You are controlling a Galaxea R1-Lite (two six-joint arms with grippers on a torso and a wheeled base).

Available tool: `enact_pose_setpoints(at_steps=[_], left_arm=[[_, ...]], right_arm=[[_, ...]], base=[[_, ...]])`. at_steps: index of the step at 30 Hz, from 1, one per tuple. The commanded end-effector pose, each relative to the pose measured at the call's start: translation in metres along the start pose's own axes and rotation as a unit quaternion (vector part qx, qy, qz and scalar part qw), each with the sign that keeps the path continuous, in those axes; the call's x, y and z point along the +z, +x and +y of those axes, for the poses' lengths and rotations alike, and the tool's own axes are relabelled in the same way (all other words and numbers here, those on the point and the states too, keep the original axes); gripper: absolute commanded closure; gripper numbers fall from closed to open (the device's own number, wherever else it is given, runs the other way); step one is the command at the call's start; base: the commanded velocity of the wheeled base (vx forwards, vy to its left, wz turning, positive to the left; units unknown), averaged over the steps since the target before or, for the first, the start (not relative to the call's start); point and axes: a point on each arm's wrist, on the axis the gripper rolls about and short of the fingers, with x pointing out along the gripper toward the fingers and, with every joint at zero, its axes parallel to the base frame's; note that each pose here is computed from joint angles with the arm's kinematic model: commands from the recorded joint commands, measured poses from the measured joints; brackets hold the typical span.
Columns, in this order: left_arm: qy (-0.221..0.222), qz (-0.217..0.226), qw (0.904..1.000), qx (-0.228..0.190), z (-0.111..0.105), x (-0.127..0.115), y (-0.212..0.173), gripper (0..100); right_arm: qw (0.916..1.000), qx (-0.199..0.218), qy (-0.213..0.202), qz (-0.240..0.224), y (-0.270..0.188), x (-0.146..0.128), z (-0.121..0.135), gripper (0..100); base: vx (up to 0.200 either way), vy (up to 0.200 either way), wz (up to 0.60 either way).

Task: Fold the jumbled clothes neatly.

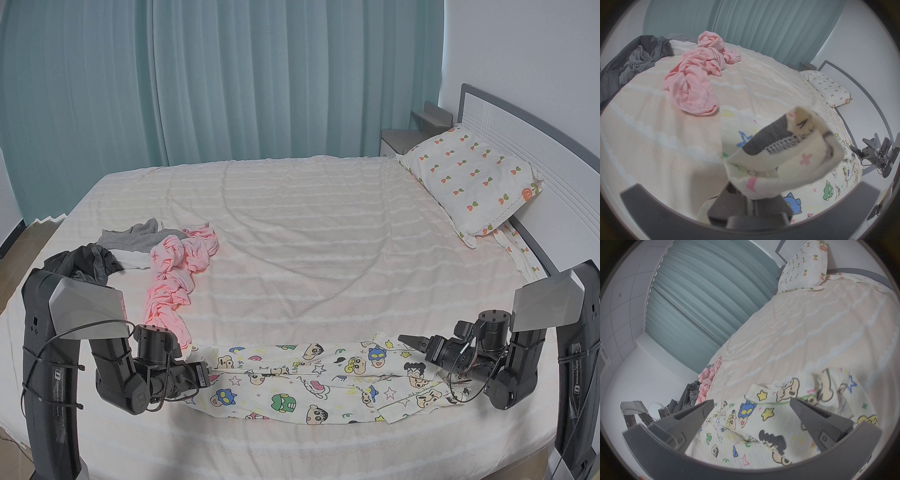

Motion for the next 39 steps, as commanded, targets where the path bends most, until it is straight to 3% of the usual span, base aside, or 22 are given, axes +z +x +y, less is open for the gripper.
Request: enact_pose_setpoints(at_steps=[1, 8, 17, 31, 39], left_arm=[[-0.005, -0.012, 0.9999, 0.002, 0.002, 0.007, -0.007, 100], [-0.013, -0.025, 0.9996, 0.007, 0.007, 0.015, -0.017, 100], [-0.043, -0.037, 0.9979, 0.030, 0.028, 0.033, -0.039, 100], [-0.120, -0.082, 0.9883, 0.047, 0.093, 0.077, -0.112, 100], [-0.146, -0.119, 0.9771, 0.098, 0.153, 0.095, -0.156, 100]], right_arm=[[0.9997, 0.007, -0.002, -0.024, -0.006, 0.013, 0.003, 0], [0.9996, 0.006, -0.002, -0.027, -0.007, 0.015, 0.002, 0], [0.9995, 0.007, -0.002, -0.031, -0.008, 0.017, 0.003, 0], [0.9992, 0.005, -0.001, -0.041, -0.008, 0.022, 0.000, 0], [0.9991, 0.005, -0.001, -0.041, -0.007, 0.022, 0.000, 0]], base=[[0.000, 0.000, 0.00], [0.000, 0.000, 0.00], [0.000, 0.000, 0.00], [0.000, 0.000, 0.00], [0.000, 0.000, 0.00]])
